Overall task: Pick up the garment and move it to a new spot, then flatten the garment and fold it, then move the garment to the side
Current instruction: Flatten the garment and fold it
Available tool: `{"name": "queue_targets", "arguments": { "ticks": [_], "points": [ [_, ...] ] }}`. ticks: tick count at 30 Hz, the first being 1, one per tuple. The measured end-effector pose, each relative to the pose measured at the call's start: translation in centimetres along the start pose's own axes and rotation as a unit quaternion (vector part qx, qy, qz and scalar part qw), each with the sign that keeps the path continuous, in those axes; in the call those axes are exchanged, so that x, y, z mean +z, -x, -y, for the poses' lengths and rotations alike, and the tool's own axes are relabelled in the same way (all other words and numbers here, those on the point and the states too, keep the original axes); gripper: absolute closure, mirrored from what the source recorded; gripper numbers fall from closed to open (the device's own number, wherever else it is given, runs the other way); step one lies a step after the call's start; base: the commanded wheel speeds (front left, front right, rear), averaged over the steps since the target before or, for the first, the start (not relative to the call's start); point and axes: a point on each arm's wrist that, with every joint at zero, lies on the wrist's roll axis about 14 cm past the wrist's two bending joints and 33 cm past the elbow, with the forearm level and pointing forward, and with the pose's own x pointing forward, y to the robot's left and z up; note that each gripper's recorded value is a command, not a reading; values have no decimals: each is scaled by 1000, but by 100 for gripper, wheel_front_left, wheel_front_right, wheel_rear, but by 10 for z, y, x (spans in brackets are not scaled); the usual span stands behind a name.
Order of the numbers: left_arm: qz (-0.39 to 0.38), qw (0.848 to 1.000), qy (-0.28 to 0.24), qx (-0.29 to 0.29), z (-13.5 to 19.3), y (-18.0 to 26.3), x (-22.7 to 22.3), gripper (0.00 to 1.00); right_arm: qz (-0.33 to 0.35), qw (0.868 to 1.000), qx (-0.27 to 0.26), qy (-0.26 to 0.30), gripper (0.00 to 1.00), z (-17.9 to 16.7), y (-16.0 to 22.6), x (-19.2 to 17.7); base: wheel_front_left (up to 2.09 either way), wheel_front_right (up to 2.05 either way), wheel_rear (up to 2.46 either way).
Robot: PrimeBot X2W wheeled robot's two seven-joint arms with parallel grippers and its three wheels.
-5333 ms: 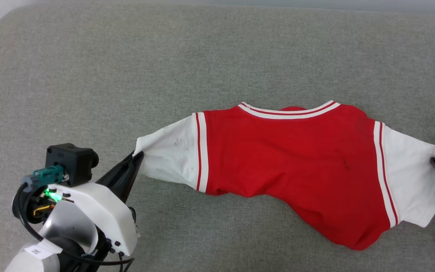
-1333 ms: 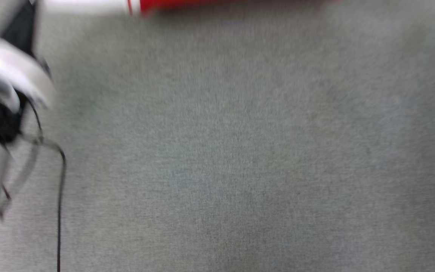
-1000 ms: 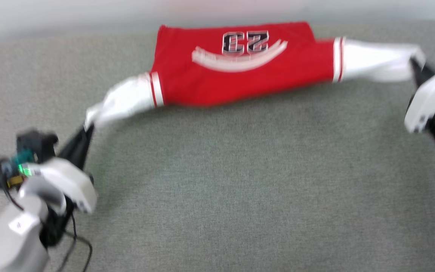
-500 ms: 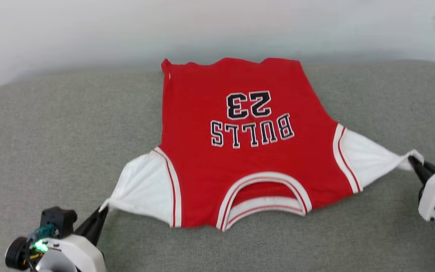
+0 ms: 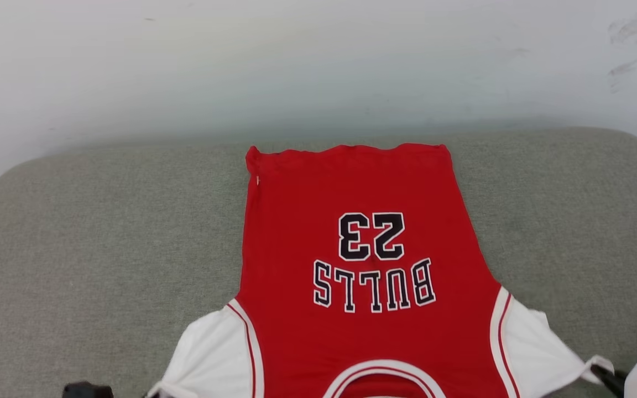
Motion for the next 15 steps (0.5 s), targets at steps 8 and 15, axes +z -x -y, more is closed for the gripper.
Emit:
{"name": "queue_targets", "arguments": {
  "ticks": [8,15],
  "points": [
    [-18,999,13,-45,29,11,-7,100,-55,998,6,-5,100,-3,11,-29,0,0,0],
    [9,997,19,-74,50,3,20,100,-56,998,8,3,0,-5,6,-13,0,0,0]
  ]
}}
